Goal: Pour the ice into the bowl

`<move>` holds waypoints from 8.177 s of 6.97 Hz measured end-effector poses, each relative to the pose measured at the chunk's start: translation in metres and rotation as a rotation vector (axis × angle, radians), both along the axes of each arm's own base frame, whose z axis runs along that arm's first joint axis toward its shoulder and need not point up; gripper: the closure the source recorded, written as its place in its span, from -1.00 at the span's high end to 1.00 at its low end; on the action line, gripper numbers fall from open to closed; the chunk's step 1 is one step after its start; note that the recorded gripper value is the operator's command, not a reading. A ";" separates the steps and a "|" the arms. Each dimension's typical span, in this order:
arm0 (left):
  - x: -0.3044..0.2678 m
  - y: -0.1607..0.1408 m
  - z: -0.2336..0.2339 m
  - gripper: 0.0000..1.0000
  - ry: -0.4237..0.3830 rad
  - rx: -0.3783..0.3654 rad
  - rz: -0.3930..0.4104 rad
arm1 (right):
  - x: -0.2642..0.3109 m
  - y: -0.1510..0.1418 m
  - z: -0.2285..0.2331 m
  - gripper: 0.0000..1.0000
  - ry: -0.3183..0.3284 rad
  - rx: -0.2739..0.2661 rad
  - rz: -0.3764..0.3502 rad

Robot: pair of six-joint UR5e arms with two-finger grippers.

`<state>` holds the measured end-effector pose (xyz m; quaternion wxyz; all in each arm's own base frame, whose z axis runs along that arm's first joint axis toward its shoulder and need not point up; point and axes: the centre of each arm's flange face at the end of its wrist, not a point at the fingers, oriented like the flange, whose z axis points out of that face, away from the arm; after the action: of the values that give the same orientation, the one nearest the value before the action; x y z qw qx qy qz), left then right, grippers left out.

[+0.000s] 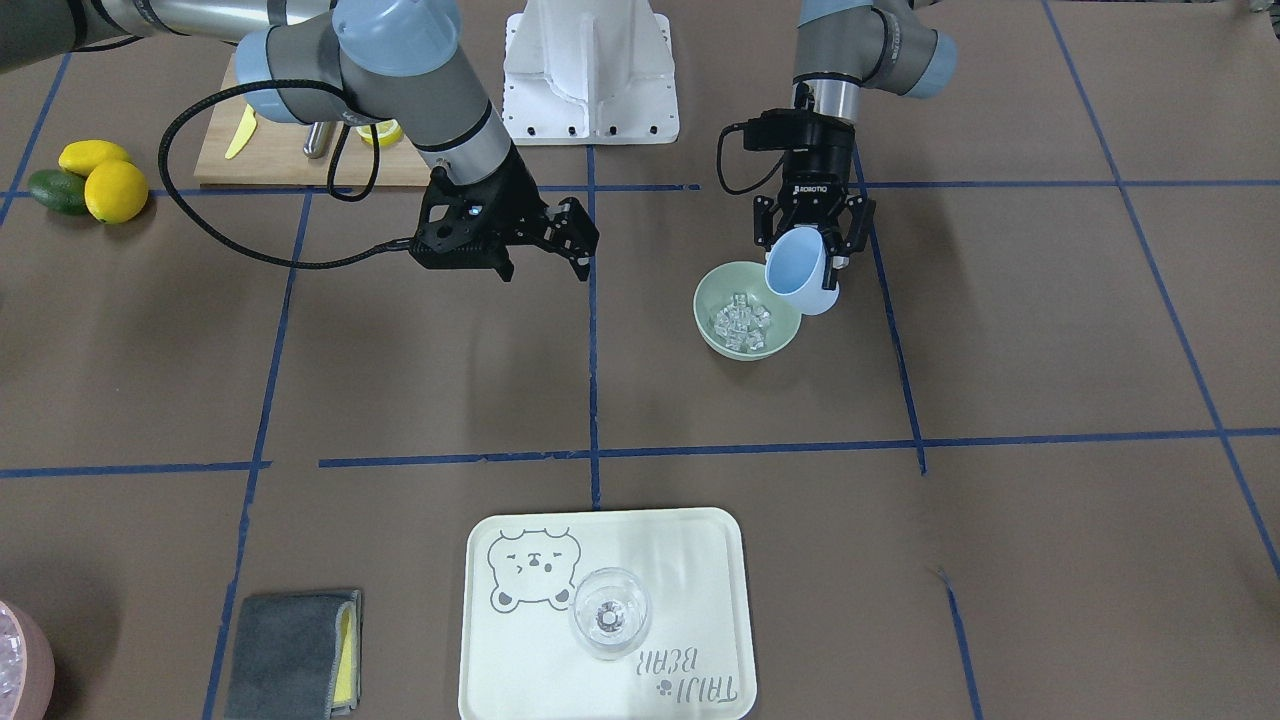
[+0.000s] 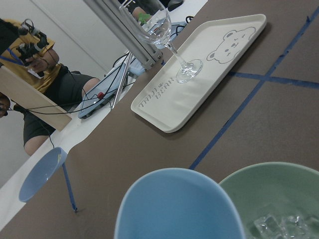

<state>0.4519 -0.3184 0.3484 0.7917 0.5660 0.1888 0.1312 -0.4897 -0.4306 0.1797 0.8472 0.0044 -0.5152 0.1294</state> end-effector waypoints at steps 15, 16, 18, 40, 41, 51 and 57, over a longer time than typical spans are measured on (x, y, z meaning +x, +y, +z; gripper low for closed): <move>-0.197 -0.036 0.197 -1.00 0.342 -0.160 -0.098 | 0.076 -0.008 0.035 1.00 0.023 -0.059 0.001; -0.199 -0.036 0.209 -1.00 0.405 -0.194 -0.123 | 0.076 -0.008 0.036 1.00 0.023 -0.059 0.001; -0.209 -0.038 0.222 -1.00 0.510 -0.218 -0.240 | 0.077 -0.009 0.035 1.00 0.022 -0.060 0.002; -0.185 0.015 0.242 1.00 0.533 -0.251 -0.225 | -0.046 0.020 -0.013 1.00 0.060 0.014 -0.007; -0.189 0.013 0.240 1.00 0.530 -0.245 -0.229 | -0.057 0.022 -0.015 1.00 0.064 0.014 -0.013; -0.285 -0.077 0.168 1.00 0.287 -0.381 -0.039 | -0.214 0.012 -0.067 -0.99 0.120 0.051 -0.036; -0.301 -0.169 0.130 1.00 0.122 -0.657 0.060 | -0.186 0.009 -0.093 -1.00 0.075 0.104 -0.042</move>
<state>0.1511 -0.4878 0.4786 0.9149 0.2816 0.2845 0.0526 -0.6759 -0.4213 0.0863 0.8671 0.0422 -0.4891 0.0844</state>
